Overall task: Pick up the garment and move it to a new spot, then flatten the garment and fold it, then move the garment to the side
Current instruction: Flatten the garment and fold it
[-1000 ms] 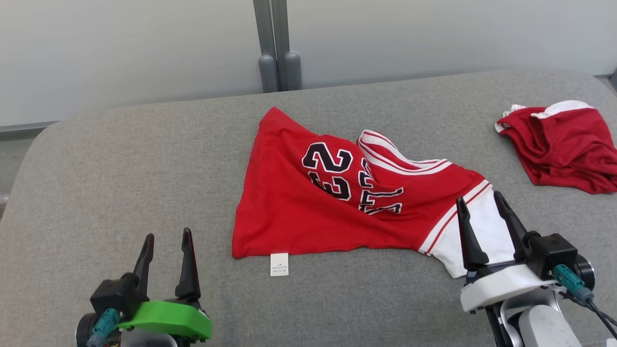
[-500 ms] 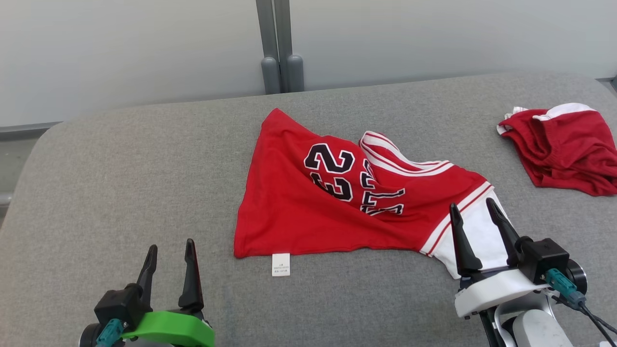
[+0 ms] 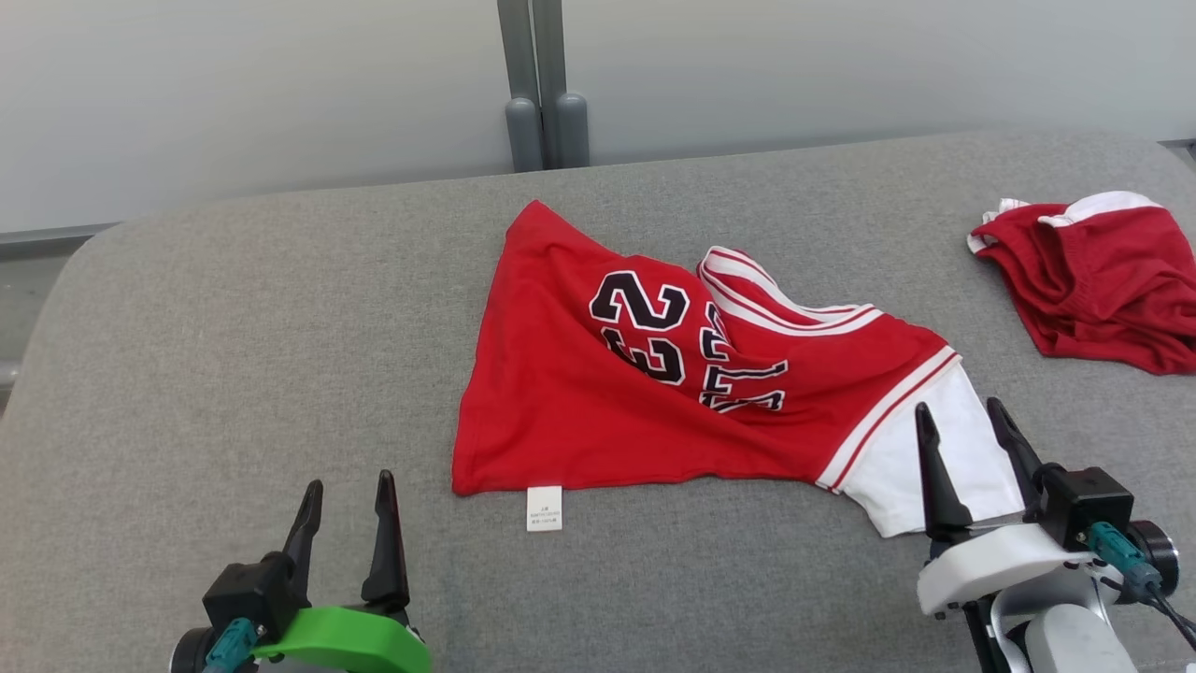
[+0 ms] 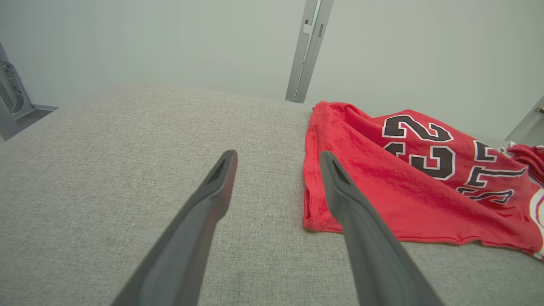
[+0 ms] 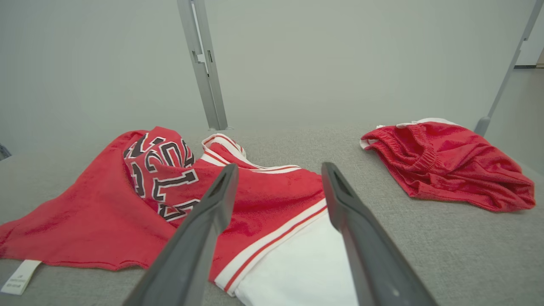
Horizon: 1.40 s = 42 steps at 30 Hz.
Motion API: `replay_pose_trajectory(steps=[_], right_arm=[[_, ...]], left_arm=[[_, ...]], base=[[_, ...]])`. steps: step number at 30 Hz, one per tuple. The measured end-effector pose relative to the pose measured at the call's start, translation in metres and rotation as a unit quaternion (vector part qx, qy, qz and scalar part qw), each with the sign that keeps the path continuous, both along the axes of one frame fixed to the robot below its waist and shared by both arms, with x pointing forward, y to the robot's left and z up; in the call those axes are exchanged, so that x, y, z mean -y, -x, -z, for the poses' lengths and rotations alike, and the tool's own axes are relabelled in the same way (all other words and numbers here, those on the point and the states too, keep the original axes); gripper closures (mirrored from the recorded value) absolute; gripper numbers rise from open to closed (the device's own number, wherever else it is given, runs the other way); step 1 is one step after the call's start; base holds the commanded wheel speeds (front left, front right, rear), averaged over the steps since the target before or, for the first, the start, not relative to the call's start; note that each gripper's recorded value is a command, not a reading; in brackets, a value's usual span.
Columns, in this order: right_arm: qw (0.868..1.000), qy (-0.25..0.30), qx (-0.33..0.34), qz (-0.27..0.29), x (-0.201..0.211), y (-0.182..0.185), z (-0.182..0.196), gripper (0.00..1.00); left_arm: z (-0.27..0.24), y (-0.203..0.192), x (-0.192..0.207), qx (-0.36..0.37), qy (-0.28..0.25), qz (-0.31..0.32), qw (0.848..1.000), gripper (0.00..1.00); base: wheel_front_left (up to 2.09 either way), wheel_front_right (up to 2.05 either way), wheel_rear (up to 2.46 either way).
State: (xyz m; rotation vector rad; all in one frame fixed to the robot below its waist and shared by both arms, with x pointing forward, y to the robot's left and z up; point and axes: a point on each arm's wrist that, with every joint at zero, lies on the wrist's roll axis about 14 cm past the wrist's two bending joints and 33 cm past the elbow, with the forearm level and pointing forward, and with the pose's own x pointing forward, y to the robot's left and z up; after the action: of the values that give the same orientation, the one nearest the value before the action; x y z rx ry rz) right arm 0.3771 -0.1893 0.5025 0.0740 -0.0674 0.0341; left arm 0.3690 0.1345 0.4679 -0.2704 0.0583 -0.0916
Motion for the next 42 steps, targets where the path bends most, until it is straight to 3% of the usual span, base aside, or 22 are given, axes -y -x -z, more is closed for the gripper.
replay_pose_trajectory(steps=[10, 22, 23, 25, 26, 32, 42], right_arm=[[0.985, 0.028, -0.14, 0.1, 0.071, 0.014, 0.073, 0.0], [0.966, 0.008, -0.237, 0.105, 0.077, 0.005, 0.126, 0.0], [0.965, 0.008, -0.242, 0.102, 0.076, 0.004, 0.128, 0.05], [0.964, 0.003, -0.247, 0.099, 0.074, 0.002, 0.131, 0.8], [0.964, -0.004, -0.248, 0.099, 0.072, 0.001, 0.132, 1.0], [0.969, -0.027, -0.222, 0.103, 0.072, -0.002, 0.122, 1.0], [0.978, -0.013, -0.162, 0.132, 0.104, 0.004, 0.086, 1.0]], left_arm=[[0.015, -0.003, 0.013, -0.023, 0.003, 0.02, 1.0, 0.0], [0.034, -0.009, 0.019, -0.053, 0.006, 0.031, 0.998, 0.0], [0.036, -0.008, 0.02, -0.057, 0.007, 0.033, 0.998, 0.0], [0.039, -0.008, 0.023, -0.065, 0.008, 0.039, 0.997, 0.0], [0.04, -0.008, 0.025, -0.068, 0.011, 0.042, 0.997, 0.0], [0.046, -0.003, 0.041, -0.095, 0.03, 0.068, 0.993, 0.0], [0.072, -0.003, 0.068, -0.179, 0.045, 0.108, 0.977, 0.0]], base=[[0.0, 0.0, 0.0], [0.0, 0.0, 0.0], [0.0, 0.0, 0.0], [0.0, 0.0, 0.0], [0.0, 0.0, 0.0], [0.0, 0.0, 0.0], [0.0, 0.0, 0.0]])
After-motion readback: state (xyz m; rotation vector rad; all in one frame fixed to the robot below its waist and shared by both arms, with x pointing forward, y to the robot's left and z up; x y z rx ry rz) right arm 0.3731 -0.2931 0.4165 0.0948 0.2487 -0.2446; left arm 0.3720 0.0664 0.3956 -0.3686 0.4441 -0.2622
